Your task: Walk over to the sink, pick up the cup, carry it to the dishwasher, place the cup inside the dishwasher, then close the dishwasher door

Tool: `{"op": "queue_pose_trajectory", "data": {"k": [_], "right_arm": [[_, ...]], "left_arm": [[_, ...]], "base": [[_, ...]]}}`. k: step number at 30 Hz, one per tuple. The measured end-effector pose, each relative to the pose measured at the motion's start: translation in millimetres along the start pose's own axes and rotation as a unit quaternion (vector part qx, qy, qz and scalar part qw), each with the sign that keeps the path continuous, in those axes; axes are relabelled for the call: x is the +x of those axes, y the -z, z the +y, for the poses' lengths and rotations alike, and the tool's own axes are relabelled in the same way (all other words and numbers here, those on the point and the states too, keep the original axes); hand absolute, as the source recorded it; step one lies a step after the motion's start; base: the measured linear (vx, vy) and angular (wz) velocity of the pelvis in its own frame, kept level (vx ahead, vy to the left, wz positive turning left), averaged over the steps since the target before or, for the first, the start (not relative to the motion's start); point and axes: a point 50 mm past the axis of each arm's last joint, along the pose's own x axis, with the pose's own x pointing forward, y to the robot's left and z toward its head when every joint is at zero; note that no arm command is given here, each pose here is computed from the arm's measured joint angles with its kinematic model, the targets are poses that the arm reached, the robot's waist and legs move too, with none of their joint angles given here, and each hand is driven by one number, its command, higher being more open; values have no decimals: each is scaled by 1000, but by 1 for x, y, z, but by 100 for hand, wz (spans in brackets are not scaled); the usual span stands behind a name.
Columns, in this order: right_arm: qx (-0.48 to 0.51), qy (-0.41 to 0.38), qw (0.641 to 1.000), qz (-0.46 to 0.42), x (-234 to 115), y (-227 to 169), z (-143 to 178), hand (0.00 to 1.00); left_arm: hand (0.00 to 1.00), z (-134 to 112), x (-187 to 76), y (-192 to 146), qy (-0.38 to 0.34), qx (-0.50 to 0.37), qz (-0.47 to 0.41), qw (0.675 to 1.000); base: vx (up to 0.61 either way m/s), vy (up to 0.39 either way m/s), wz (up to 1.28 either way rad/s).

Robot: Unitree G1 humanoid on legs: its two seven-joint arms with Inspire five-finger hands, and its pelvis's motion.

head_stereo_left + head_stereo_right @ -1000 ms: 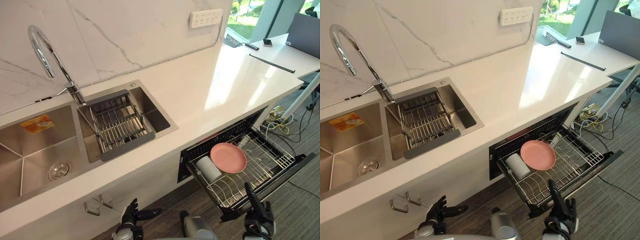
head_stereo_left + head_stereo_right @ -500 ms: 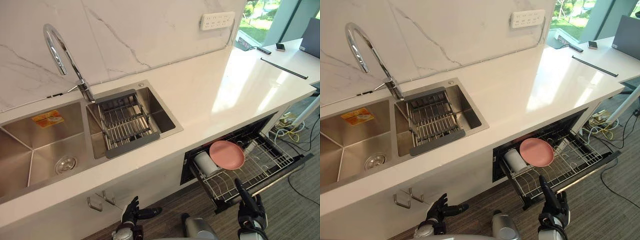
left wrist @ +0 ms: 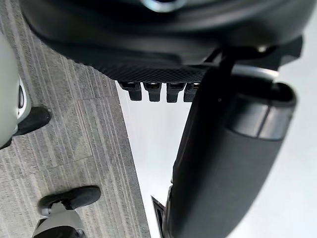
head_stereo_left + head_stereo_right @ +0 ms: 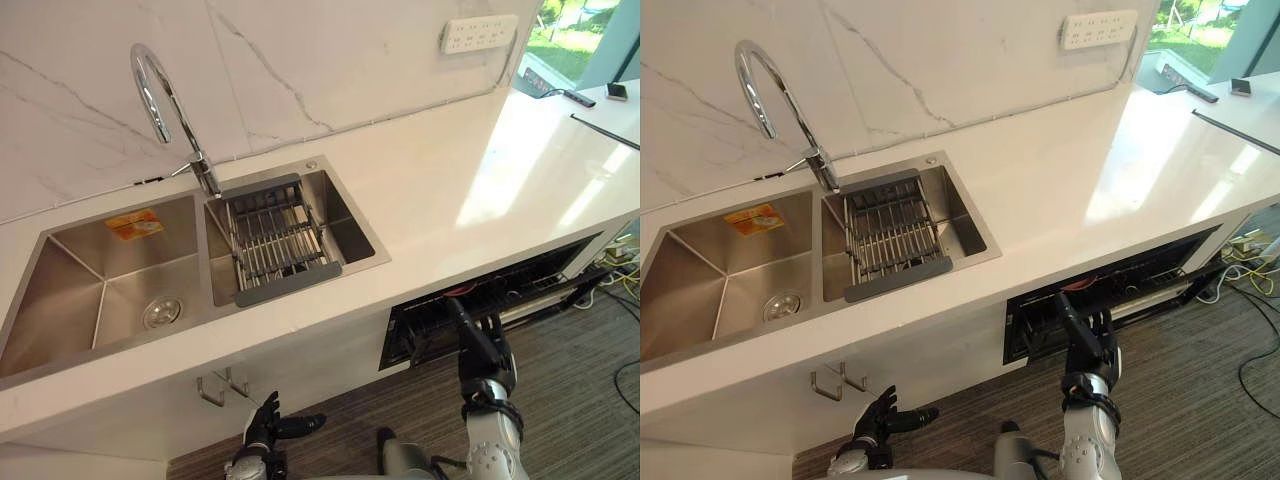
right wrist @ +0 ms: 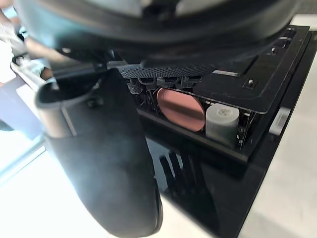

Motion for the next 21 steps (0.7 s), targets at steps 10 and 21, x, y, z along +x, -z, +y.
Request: {"op": "queue_pose_trajectory", "data": {"k": [10,21], "right_arm": [[-102,-72,992,-9,36,-28,5,100],[-187,-122,975,19,42,-19,20,100]], "left_arm": [[100,4,0,3,2,3,7,1000],[100,9,0,7,3,29,18,999]], "base": [[-23,-32,21],[-30,-104,9]]}}
